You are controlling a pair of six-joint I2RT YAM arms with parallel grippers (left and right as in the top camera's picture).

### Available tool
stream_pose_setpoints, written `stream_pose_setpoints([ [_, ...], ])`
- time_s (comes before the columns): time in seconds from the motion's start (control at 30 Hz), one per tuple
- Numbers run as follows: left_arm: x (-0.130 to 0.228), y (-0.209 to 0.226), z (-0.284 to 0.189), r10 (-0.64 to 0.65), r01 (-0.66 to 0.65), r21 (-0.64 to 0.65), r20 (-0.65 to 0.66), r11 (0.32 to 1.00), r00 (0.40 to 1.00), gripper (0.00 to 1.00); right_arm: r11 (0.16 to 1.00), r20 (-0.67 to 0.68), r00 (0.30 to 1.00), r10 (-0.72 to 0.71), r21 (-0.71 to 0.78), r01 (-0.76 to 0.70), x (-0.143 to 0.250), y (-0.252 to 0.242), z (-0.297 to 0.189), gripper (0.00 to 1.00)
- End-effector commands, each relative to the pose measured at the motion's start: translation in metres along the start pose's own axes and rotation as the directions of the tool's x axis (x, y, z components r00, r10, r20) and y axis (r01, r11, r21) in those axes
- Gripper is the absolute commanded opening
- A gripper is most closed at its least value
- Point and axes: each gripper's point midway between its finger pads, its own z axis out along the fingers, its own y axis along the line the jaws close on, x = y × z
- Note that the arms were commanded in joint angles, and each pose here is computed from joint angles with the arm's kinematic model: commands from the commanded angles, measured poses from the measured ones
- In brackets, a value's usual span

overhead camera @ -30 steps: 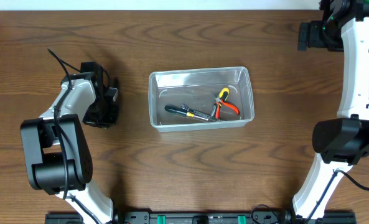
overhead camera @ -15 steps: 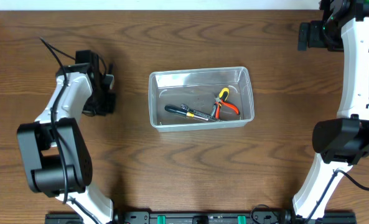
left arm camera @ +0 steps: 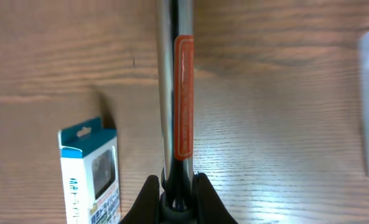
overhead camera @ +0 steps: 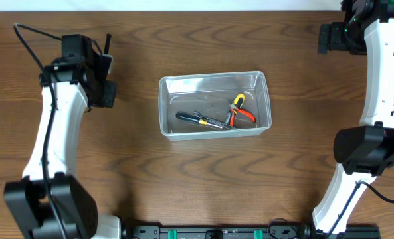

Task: Pack container
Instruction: 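Carry the marker into the container and open the left gripper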

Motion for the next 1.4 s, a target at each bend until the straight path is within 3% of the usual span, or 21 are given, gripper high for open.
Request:
stream_pose_setpoints([
  [0.0,-0.014,-0.011,-0.029,0.066,-0.065,-0.013,0.084,0.998,0.994,0.06,1.0,0.025,1.0,0.017,0.005,-0.017,-0.003,-0.002,-0.009,0.99],
  [0.27,-0.027,-0.063,-0.058,0.242,-0.247,0.003,0.177,0.969,0.954,0.06,1.0,0.025,1.0,0.017,0.005,-0.017,-0.003,-0.002,-0.009,0.99],
  [0.7,-0.021,-0.152,-0.071,0.503,-0.532,0.082,0.232,0.843,0.832,0.06,1.0,0.025,1.0,0.017,0.005,-0.017,-0.003,-0.002,-0.009,0.99],
  [0.93,-0.015,-0.179,-0.064,0.529,-0.571,0.166,0.238,0.804,0.814,0.06,1.0,0.025,1.0,0.017,0.005,-0.017,-0.003,-0.002,-0.009,0.99],
  [1.37,0.006,-0.216,-0.001,0.591,-0.588,0.365,0.118,0.722,0.798,0.06,1.0,0.025,1.0,0.017,0.005,-0.017,-0.003,-0.002,-0.009,0.99],
])
